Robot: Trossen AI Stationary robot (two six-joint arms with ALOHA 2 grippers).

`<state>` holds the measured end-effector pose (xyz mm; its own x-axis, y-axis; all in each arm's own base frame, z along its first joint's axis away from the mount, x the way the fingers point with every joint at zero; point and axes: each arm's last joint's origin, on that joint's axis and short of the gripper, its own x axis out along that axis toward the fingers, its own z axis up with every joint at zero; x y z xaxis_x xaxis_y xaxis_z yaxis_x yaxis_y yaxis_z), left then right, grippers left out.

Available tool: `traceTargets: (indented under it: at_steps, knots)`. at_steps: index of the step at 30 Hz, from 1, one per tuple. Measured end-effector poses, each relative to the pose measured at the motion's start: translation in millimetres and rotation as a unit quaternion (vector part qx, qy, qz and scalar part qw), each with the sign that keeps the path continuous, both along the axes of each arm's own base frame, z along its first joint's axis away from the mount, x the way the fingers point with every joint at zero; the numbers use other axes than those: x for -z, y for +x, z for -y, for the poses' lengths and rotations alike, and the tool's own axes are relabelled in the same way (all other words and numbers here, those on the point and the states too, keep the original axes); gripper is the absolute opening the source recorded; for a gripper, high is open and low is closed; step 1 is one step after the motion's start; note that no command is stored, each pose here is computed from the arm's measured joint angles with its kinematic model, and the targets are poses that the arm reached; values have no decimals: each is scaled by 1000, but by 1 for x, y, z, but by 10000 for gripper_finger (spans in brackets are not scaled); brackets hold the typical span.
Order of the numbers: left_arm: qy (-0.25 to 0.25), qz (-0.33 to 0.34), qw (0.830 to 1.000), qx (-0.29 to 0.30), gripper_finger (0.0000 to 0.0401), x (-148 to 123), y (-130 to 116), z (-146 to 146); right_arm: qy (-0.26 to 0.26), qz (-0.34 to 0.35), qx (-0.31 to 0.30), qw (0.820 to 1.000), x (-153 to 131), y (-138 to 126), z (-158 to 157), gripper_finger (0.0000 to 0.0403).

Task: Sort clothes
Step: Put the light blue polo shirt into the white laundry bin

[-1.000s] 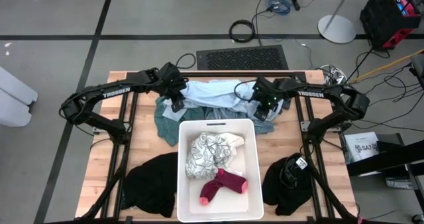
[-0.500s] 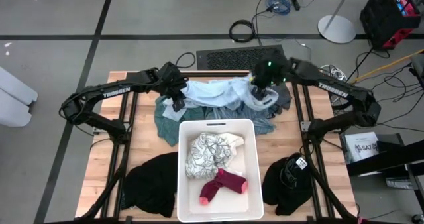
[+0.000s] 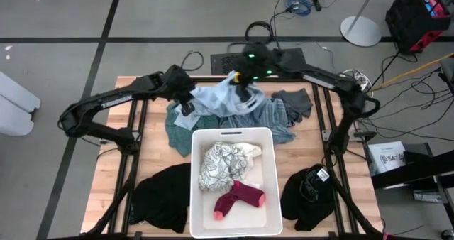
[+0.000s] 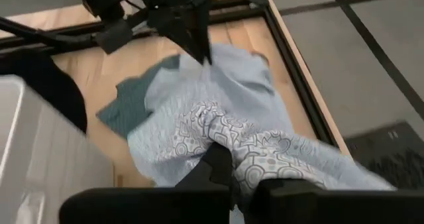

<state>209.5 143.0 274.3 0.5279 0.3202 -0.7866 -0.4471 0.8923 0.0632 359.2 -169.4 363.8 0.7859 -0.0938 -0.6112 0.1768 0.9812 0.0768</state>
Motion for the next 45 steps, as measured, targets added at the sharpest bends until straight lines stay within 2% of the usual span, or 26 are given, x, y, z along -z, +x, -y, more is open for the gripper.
traceTargets:
  at_steps: [3, 6, 9, 13, 17, 24, 28, 35, 40, 45]
  knots:
    - [13, 31, 999, -20, 27, -16, -11, 7, -2, 5, -11, 1000, 4, 29, 4, 0]
    - [2, 56, 997, -46, 26, -29, -25, 16, 1, -2, -17, 1000, 12, 53, 9, 0]
    - [-24, 49, 996, -69, 26, -32, -37, 25, 12, -8, -19, 1000, 20, 75, 14, 0]
    - [-38, 25, 997, -70, 26, -32, -47, 32, 43, -5, -38, 998, 30, 96, 19, 0]
    - [-25, 21, 997, -72, 29, -32, -47, 31, 60, 1, -36, 998, 45, 108, 20, 0]
    - [23, 10, 993, -118, 51, -35, -49, 28, 51, 33, -35, 998, 42, 115, 17, 7]
    - [26, 14, 992, -119, 62, -35, -48, 27, 40, 28, -51, 998, 43, 117, 11, 50]
    - [26, 16, 992, -120, 66, -35, -48, 27, 36, 13, -53, 998, 45, 114, 12, 168]
    - [23, 26, 991, -129, 66, -36, -47, 26, 15, 28, -75, 997, 33, 110, 10, 238]
    - [31, 37, 991, -126, 67, -38, -45, 25, 60, 30, -128, 990, 26, 101, 7, 275]
